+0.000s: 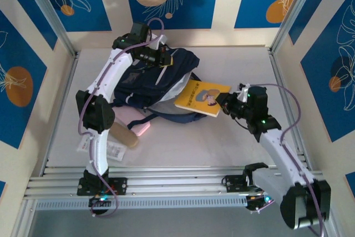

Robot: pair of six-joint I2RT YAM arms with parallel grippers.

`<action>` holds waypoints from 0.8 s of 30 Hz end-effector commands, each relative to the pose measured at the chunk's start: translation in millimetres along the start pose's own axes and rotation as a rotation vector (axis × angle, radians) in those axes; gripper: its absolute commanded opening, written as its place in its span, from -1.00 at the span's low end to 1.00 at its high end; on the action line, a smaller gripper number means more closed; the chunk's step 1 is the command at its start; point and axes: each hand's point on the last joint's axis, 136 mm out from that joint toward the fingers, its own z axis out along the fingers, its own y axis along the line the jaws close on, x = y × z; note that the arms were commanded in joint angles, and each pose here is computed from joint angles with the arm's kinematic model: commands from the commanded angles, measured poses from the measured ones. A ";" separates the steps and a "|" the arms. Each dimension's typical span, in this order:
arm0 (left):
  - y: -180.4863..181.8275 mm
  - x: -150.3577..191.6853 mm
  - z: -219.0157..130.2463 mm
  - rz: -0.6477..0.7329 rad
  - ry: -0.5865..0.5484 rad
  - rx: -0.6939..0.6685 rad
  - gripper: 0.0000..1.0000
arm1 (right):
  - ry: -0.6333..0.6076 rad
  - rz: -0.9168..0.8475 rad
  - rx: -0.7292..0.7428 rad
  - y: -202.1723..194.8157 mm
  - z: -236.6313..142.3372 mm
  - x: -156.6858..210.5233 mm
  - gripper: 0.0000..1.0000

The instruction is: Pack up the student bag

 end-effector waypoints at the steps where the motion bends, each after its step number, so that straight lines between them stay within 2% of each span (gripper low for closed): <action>1: -67.1 -26.4 -51.2 0.113 -0.121 0.166 -1.00 | 0.033 -0.060 -0.190 53.6 15.6 -2.7 -1.00; 9: -73.9 -27.5 -56.3 0.108 -0.127 0.192 -1.00 | -0.105 -0.079 -0.181 68.9 72.9 -24.4 -1.00; 14: -74.9 -27.4 -56.8 0.101 -0.127 0.199 -1.00 | -0.083 -0.024 -0.194 70.4 108.2 -36.6 -1.00; 24: -83.6 -28.4 -54.6 0.084 -0.121 0.259 -1.00 | -0.098 0.083 -0.080 34.4 188.9 -58.0 -1.00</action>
